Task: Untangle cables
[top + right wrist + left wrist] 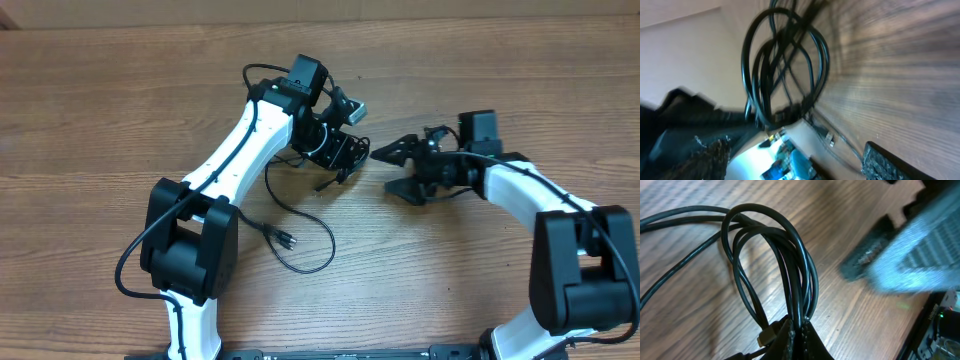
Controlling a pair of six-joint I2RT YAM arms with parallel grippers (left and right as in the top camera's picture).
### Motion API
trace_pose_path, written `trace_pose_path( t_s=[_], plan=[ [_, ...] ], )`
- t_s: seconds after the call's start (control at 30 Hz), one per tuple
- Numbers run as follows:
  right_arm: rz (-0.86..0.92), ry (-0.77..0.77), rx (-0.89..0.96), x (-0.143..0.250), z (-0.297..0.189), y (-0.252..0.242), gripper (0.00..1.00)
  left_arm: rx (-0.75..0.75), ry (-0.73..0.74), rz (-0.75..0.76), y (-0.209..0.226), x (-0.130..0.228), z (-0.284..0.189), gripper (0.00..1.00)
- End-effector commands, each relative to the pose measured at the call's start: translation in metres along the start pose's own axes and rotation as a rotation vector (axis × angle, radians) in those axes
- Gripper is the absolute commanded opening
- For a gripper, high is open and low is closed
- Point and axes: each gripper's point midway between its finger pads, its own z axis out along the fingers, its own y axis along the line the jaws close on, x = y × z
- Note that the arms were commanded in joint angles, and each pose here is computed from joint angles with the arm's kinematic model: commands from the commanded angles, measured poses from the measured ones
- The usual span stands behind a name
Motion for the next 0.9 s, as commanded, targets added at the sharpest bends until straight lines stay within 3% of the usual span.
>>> trace_pose_path(
  t_s=[0.0,0.17,0.63,0.7,0.8,0.87],
  plan=[
    [0.054,-0.121,0.109,-0.014,0.014,-0.007,0.8,0.044,0.007,0.011,-0.01,0.001,0.006,0.04],
    [0.072,-0.196,0.175,-0.02,0.021,-0.014,0.63,0.027,0.016,0.006,-0.007,0.003,0.006,0.04],
    [0.068,-0.211,0.195,-0.022,0.02,-0.018,0.5,0.017,0.024,0.002,-0.006,0.005,0.006,0.04],
    [0.078,-0.226,0.22,-0.023,0.019,-0.024,0.45,0.017,0.022,0.0,-0.006,0.004,0.006,0.04],
    [0.092,-0.244,0.251,-0.024,0.017,-0.031,0.3,0.017,0.017,0.002,-0.006,0.003,0.006,0.04],
    [0.089,-0.245,0.249,-0.025,0.017,-0.03,0.27,0.025,0.013,0.0,-0.007,0.002,0.006,0.04]
  ],
)
